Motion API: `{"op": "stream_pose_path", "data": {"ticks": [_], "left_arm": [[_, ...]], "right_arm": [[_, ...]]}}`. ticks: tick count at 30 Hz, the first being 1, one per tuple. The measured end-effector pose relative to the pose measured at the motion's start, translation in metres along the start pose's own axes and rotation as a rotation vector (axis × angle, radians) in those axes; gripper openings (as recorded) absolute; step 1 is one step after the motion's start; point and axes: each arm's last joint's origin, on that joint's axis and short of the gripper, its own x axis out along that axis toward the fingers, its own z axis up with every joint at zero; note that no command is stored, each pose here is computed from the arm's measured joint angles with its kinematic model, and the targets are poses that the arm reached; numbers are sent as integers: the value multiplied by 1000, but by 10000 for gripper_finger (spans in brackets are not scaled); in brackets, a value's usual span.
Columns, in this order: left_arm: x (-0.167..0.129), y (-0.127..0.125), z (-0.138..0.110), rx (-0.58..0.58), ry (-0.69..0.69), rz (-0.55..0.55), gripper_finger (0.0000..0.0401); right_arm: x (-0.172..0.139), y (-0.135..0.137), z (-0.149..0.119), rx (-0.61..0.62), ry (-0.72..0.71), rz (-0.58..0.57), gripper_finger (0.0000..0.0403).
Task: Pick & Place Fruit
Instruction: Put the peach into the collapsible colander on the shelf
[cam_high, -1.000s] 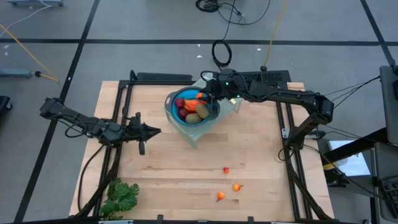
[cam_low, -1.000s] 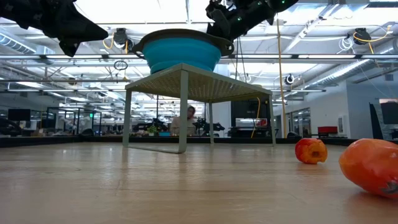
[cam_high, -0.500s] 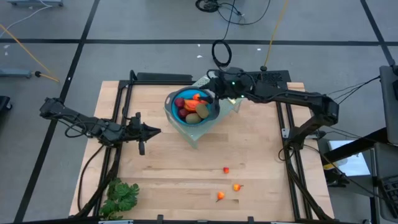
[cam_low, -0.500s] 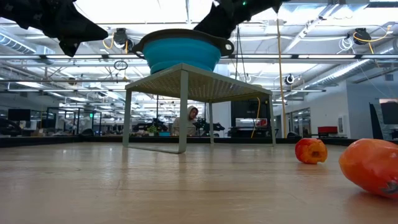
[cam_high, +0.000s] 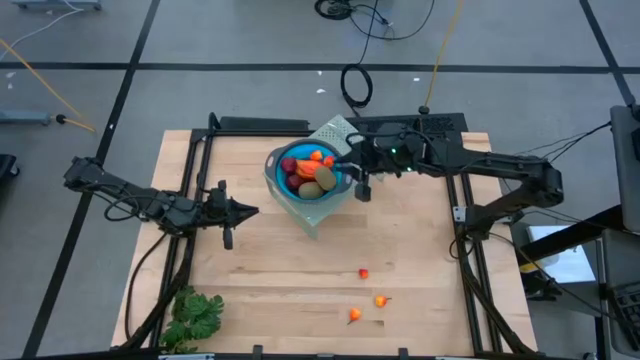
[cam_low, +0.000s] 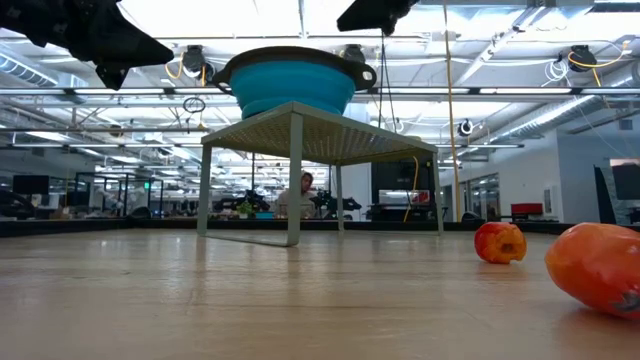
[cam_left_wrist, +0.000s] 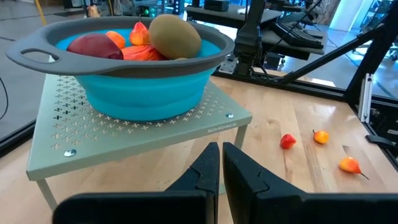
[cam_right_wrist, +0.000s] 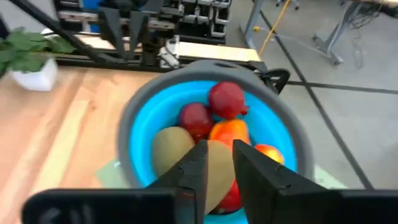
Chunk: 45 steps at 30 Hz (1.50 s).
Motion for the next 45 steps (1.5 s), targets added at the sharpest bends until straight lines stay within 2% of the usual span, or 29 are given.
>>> {"op": "stream_pose_path", "data": {"ticks": [9, 19, 24, 31, 40, 45], "left_arm": [[0, 0, 0, -4, 0, -1, 19], [0, 0, 0, -2, 1, -2, 19], [0, 0, 0, -3, 1, -5, 19], [0, 0, 0, -3, 3, -9, 19], [0, 0, 0, -2, 6, -19, 19], [0, -1, 0, -2, 9, -28, 19]], "right_arm": [[-22, 27, 3, -5, 37, 88, 5], [-38, 53, -2, 58, 80, 166, 1], [-39, 67, -22, 108, 118, 161, 1], [-32, 94, -51, 152, 37, 240, 1], [-26, 127, -92, 108, 27, 343, 0], [-27, 142, -105, 92, 18, 389, 0]]}}
